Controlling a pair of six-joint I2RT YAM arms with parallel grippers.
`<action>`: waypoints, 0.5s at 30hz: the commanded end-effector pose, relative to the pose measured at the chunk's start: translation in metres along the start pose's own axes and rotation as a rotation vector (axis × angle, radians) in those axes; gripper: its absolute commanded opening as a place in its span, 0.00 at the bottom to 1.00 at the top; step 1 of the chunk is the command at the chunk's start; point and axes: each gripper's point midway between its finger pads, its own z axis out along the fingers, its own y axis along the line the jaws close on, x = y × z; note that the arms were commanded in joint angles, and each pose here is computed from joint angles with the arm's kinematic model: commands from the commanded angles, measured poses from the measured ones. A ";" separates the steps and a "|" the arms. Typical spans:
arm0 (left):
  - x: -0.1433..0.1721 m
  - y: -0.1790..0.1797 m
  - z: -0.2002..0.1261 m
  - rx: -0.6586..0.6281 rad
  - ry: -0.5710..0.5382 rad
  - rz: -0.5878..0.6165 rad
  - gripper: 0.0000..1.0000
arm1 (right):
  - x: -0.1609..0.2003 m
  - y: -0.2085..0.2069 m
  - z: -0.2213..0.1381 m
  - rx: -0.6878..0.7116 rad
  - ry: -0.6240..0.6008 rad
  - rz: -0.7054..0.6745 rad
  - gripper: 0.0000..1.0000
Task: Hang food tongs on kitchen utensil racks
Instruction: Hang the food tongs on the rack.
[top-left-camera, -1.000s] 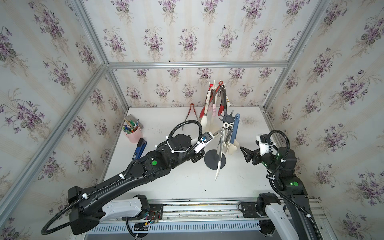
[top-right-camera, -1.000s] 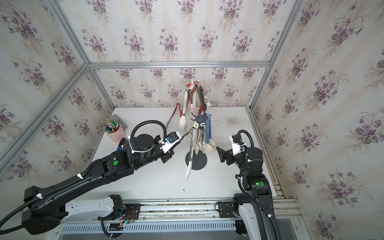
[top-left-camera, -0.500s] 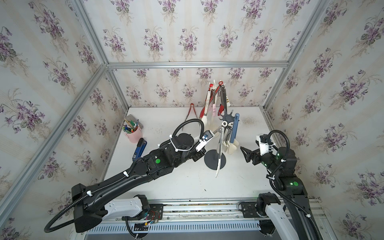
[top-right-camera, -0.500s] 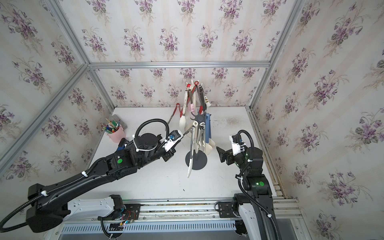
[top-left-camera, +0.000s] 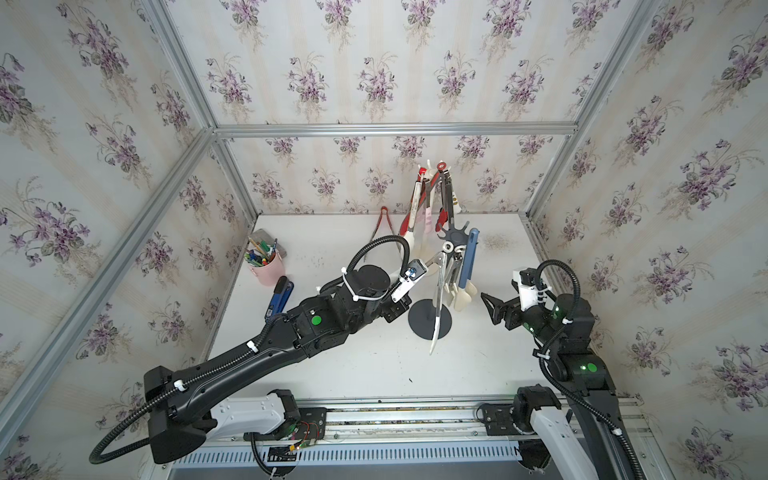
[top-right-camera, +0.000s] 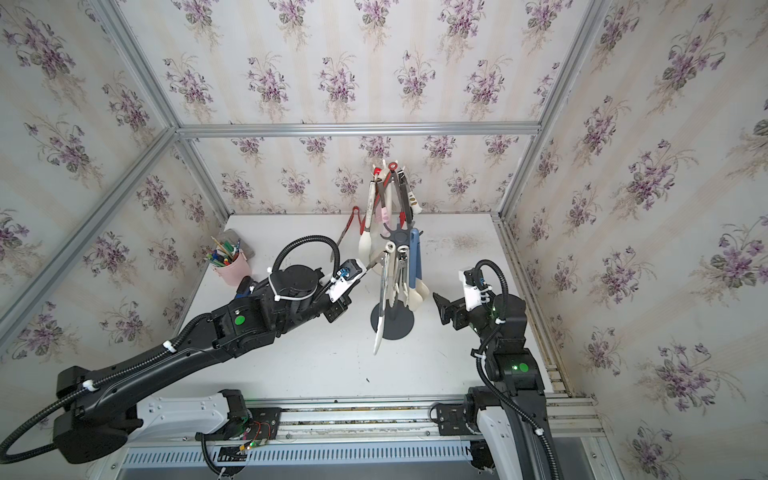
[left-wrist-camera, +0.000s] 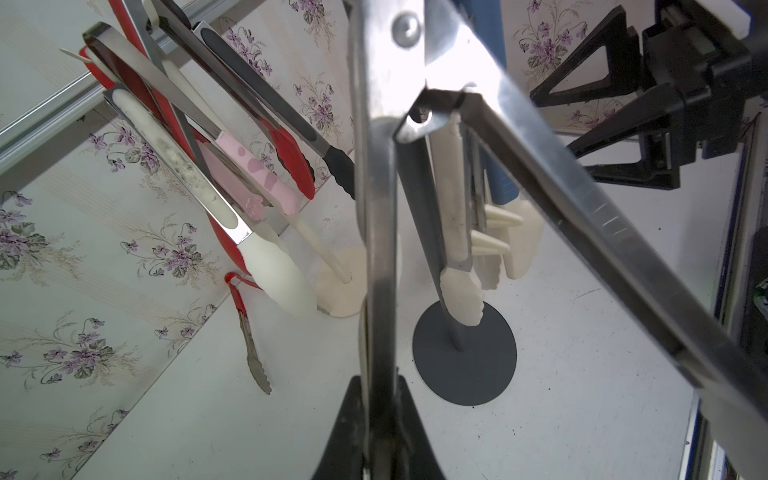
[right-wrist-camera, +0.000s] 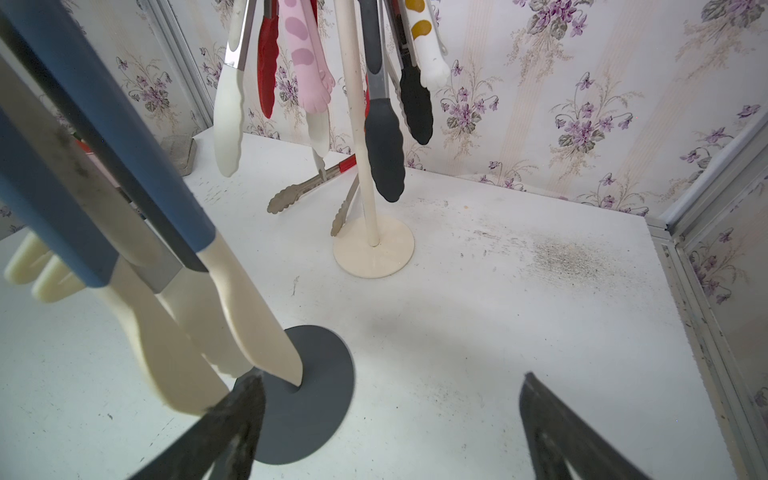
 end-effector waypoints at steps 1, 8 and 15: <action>0.002 0.001 0.002 -0.008 0.001 -0.022 0.05 | -0.002 0.001 0.000 -0.005 -0.009 -0.014 0.94; 0.008 0.002 0.007 -0.014 0.013 -0.045 0.59 | -0.002 0.000 0.000 -0.002 -0.011 -0.010 0.94; 0.015 0.026 0.001 -0.055 -0.027 -0.166 0.81 | -0.002 -0.002 0.000 0.009 -0.006 -0.012 0.94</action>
